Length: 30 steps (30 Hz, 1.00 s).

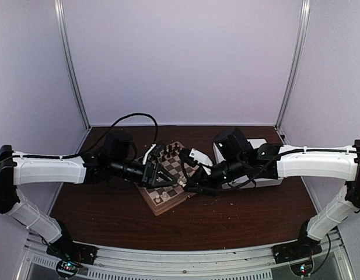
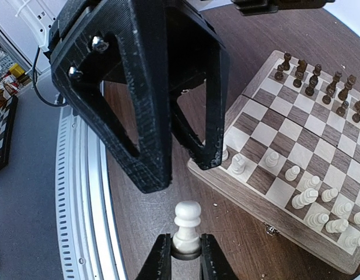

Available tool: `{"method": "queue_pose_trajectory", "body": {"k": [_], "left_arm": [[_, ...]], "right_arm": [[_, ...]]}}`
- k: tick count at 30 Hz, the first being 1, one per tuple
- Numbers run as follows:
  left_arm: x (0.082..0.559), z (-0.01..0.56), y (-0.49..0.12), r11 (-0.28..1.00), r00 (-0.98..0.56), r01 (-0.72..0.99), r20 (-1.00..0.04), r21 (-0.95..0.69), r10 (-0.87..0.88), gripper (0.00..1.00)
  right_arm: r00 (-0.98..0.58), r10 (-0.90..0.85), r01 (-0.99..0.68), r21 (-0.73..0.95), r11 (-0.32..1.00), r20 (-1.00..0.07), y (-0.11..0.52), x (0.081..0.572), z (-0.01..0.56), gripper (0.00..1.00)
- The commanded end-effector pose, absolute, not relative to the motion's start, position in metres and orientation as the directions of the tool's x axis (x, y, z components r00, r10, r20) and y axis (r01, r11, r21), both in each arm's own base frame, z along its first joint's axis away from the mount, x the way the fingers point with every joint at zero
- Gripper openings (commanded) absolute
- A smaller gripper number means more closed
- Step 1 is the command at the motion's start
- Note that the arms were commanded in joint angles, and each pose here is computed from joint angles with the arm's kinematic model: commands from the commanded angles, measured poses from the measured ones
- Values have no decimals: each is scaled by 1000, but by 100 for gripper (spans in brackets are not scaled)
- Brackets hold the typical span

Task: Set up the chess pieces on the board
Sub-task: Place the chess piece on the chessboard.

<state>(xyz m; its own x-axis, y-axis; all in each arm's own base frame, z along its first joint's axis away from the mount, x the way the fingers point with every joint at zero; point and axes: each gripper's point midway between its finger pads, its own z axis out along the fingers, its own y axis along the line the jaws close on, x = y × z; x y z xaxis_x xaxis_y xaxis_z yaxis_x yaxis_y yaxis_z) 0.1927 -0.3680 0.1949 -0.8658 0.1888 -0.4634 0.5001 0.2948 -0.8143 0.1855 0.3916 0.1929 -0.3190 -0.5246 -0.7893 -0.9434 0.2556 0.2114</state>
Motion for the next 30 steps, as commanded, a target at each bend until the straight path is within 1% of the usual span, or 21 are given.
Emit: {"method": "queue_pose_trajectory", "body": {"k": [1, 4, 7, 12, 16, 21, 24, 30], "left_arm": [[194, 218, -380, 215, -840, 542, -513, -812, 179, 53], [193, 217, -382, 211, -840, 541, -510, -814, 184, 53], [191, 216, -385, 200, -842, 537, -505, -819, 190, 48], [189, 214, -390, 197, -843, 533, -499, -823, 200, 51], [188, 214, -392, 190, -844, 531, -496, -826, 202, 50], [187, 212, -394, 185, -845, 529, -493, -828, 209, 43], [187, 211, -396, 178, -846, 525, -488, -832, 214, 36], [186, 210, -397, 175, -847, 522, -484, -835, 218, 37]], "right_arm": [[-285, -506, -957, 209, 204, -814, 402, 181, 205, 15], [-284, -511, -958, 213, 194, -811, 404, 179, 205, 15], [-282, -523, -959, 213, 189, -804, 405, 178, 201, 15], [-279, -526, -960, 211, 187, -804, 406, 177, 200, 14], [-277, -532, -960, 208, 187, -800, 407, 177, 199, 14], [-277, -543, -960, 207, 187, -793, 406, 177, 194, 14], [-279, -549, -959, 206, 193, -787, 406, 178, 191, 14], [-276, -548, -959, 192, 207, -790, 405, 180, 192, 14]]}}
